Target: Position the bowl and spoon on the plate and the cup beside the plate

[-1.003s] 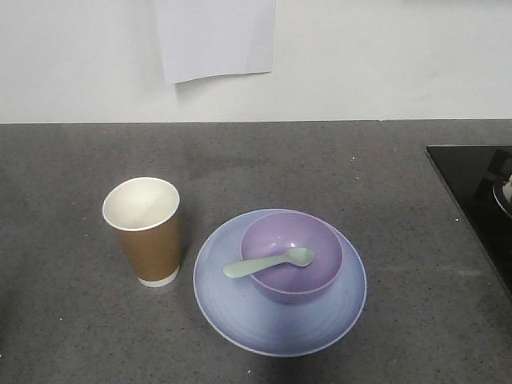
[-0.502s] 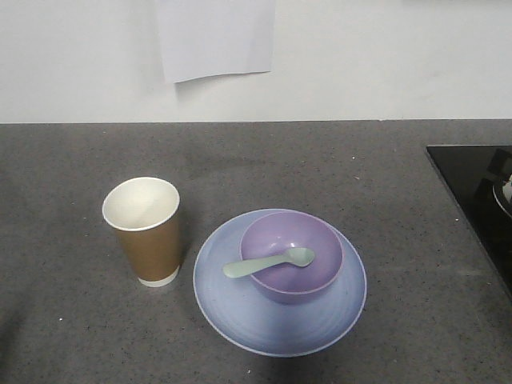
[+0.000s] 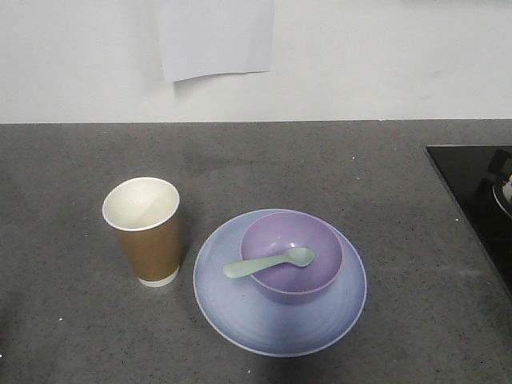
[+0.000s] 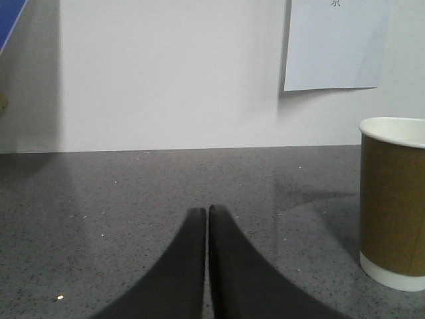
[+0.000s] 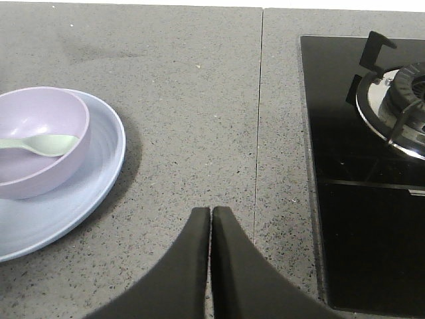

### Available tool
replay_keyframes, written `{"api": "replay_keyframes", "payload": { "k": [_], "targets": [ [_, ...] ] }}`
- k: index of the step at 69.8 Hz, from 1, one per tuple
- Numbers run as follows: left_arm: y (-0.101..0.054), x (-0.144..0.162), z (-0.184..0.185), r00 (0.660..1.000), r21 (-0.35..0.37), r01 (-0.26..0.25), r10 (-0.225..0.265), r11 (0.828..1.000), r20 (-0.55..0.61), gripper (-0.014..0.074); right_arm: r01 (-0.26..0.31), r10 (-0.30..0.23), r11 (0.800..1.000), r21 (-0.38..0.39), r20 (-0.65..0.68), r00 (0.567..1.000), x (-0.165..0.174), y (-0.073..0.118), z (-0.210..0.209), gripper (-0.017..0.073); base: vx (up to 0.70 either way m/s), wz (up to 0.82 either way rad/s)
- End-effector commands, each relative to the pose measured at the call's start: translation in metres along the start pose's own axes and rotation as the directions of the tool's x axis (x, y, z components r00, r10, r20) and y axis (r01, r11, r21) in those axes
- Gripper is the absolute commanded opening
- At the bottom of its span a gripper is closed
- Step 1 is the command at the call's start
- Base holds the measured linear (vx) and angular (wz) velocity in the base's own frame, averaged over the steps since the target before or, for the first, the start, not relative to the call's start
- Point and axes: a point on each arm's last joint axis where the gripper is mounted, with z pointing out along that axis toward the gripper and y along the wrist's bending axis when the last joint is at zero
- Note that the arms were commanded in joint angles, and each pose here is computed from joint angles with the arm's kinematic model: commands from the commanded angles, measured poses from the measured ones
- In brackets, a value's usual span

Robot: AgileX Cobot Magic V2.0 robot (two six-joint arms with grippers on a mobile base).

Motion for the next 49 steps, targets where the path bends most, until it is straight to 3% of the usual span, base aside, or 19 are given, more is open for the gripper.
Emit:
{"api": "replay_keyframes", "payload": {
  "k": [1, 13, 21, 49],
  "targets": [
    [-0.0013, -0.0103, -0.0019, 0.995, 0.014, 0.002, -0.003, 1.000, 0.100, -0.0008, 0.016, -0.016, 1.000, -0.003, 0.082, 0.997, -0.0123, 0.0005, -0.0035, -0.0010, 0.00, 0.00],
    [-0.0013, -0.0104, -0.0019, 0.995, 0.013, -0.014, 0.012, 1.000, 0.101, -0.0008, 0.016, -0.016, 1.000, -0.003, 0.082, 0.997, -0.0123, 0.0005, -0.0035, -0.0010, 0.00, 0.00],
    [-0.0013, -0.0104, -0.0019, 0.995, 0.015, 0.011, -0.012, 1.000, 0.101, -0.0008, 0.016, -0.016, 1.000, -0.003, 0.082, 0.997, -0.0123, 0.0005, -0.0035, -0.0010, 0.00, 0.00],
    [-0.0013, -0.0111, -0.0020, 0.995, 0.015, 0.011, -0.012, 1.000, 0.101, -0.0008, 0.016, -0.016, 1.000, -0.003, 0.082, 0.997, -0.0123, 0.0005, -0.0035, -0.0010, 0.00, 0.00]
  ]
}}
